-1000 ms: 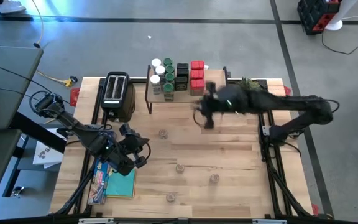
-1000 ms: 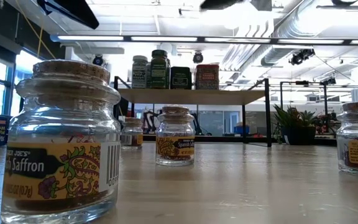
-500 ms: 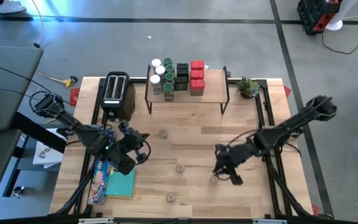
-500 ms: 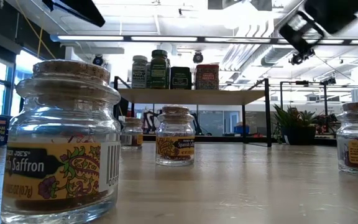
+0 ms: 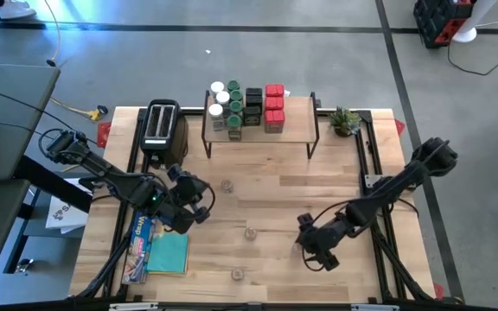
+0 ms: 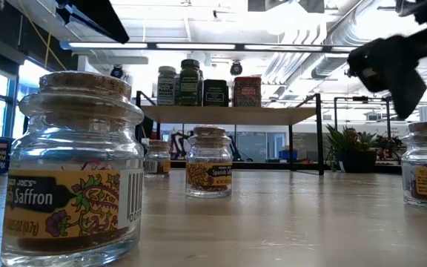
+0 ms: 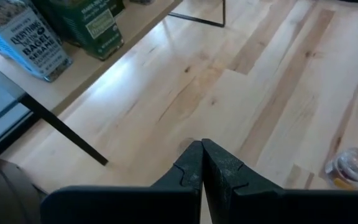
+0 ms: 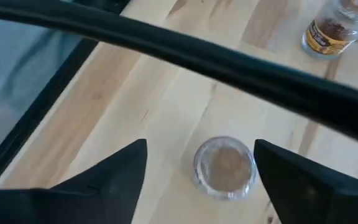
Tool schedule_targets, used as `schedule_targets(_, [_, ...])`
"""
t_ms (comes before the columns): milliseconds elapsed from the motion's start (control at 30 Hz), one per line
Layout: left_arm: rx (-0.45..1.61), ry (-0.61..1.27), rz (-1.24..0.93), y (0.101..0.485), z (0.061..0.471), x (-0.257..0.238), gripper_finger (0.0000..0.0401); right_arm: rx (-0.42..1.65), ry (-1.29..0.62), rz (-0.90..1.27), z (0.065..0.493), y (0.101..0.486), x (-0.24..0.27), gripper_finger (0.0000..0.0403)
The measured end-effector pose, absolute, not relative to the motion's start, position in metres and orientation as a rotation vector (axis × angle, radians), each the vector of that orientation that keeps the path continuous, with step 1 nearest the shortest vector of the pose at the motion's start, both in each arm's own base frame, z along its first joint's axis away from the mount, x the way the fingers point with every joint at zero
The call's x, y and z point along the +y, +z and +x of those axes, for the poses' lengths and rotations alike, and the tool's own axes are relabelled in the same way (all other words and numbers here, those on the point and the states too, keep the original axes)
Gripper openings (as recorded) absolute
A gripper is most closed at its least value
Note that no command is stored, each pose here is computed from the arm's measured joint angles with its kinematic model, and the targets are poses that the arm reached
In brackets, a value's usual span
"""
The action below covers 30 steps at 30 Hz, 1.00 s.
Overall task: Shelf spices
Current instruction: Put the right transparent seasoning bottle on the shelf
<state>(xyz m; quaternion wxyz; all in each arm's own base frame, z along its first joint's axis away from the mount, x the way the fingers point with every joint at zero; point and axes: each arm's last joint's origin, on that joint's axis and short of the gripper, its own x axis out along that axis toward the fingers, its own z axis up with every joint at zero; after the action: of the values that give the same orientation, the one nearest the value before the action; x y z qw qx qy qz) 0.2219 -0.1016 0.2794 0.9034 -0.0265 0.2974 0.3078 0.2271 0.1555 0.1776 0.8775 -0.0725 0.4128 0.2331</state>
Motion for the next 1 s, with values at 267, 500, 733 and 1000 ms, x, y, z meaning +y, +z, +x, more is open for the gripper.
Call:
schedule_targets(267, [0.624,0.617,-0.075,0.279,0.223,-0.103,0.0,0.848,0.35,-0.183,0.241,0.154,0.16,0.03])
schedule_targets(500, [0.626,0.614,-0.076,0.279,0.223,-0.103,0.0,0.896,0.331,-0.152,0.242,0.143,0.162,0.0283])
schedule_targets(733, [0.626,0.613,-0.075,0.279,0.223,-0.103,0.0,0.922,0.315,-0.136,0.238,0.141,0.165,0.0198])
schedule_targets(1000, [0.623,0.615,-0.075,0.279,0.223,-0.103,0.0,0.892,0.194,-0.107,0.242,0.172,0.154,0.016])
